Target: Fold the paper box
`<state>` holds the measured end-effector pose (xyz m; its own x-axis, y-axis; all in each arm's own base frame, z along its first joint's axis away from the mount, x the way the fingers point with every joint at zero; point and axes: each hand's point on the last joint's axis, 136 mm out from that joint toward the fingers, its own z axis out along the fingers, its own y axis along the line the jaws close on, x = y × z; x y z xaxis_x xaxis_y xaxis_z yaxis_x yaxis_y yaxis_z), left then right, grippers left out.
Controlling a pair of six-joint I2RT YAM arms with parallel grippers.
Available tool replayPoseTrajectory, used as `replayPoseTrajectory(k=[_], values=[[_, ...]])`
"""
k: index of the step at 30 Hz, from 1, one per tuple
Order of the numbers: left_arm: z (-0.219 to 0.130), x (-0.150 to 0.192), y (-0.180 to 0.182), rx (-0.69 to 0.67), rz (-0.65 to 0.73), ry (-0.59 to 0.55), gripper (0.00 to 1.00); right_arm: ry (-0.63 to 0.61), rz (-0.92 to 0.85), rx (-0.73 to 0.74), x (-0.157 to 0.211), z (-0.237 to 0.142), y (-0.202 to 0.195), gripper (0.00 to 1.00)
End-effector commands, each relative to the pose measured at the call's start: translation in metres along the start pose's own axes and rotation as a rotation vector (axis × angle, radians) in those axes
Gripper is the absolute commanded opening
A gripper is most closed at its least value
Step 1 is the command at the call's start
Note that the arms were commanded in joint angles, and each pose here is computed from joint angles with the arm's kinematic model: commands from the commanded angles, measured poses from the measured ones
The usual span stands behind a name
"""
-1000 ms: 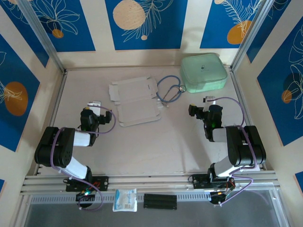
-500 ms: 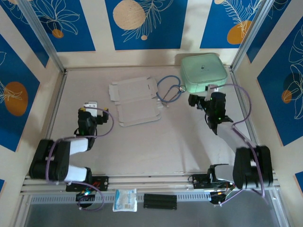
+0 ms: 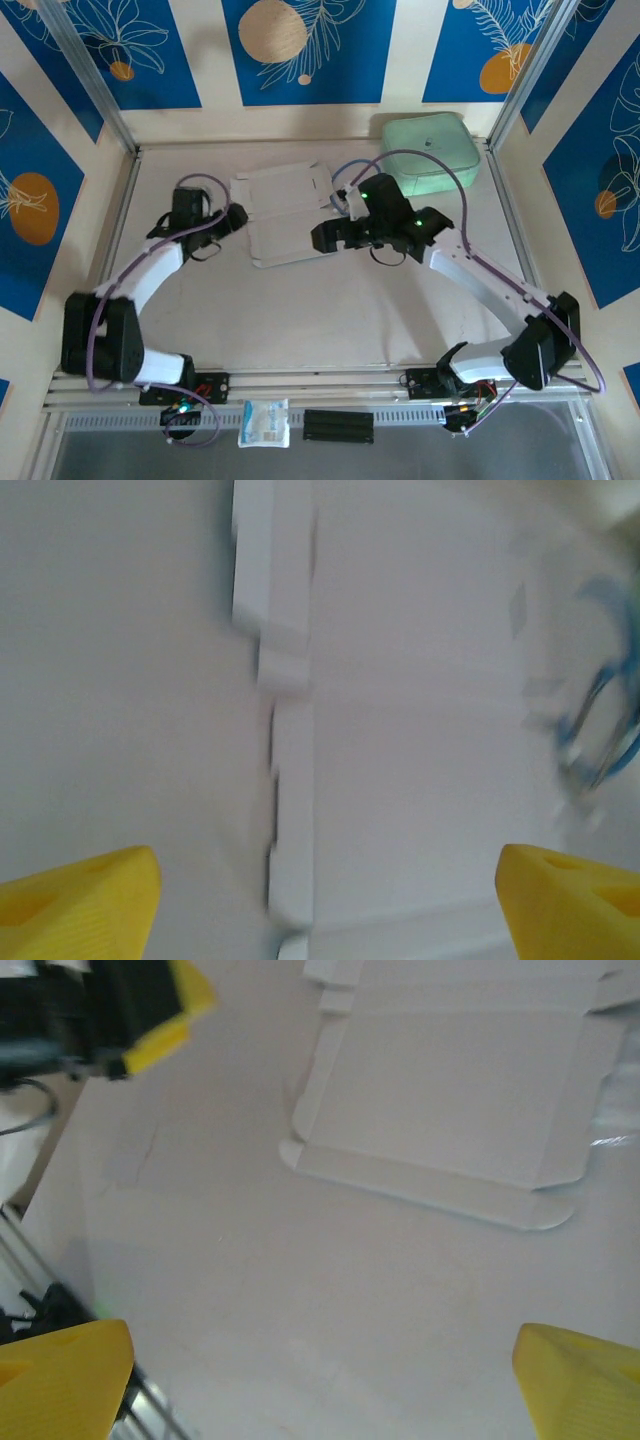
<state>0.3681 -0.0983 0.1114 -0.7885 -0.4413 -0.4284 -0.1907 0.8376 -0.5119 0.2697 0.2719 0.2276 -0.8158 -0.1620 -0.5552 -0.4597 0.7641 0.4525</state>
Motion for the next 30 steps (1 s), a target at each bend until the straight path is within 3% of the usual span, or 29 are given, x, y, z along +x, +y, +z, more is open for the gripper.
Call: replayPoseTrajectory(k=[1,7,14,22,30], values=[[0.013,0.058,0.005,-0.021,-0.078,0.267,0.85,0.129,0.057,0.021,0.022,-0.001,0.006,0.98],[0.039,0.05,0.001,-0.04,0.065,0.296,0.79,0.135,0.038,0.037,0.023,0.009,0.008,0.98],[0.061,-0.017,0.014,-0.243,0.234,0.161,0.77,0.142,0.037,0.052,0.028,0.012,0.006,0.98],[0.103,-0.069,0.006,-0.263,0.265,0.191,0.75,0.131,0.025,0.073,0.029,0.006,0.004,0.98],[0.121,-0.1,0.028,-0.329,0.261,0.185,0.76,0.109,0.025,0.068,0.028,-0.001,0.005,0.98]])
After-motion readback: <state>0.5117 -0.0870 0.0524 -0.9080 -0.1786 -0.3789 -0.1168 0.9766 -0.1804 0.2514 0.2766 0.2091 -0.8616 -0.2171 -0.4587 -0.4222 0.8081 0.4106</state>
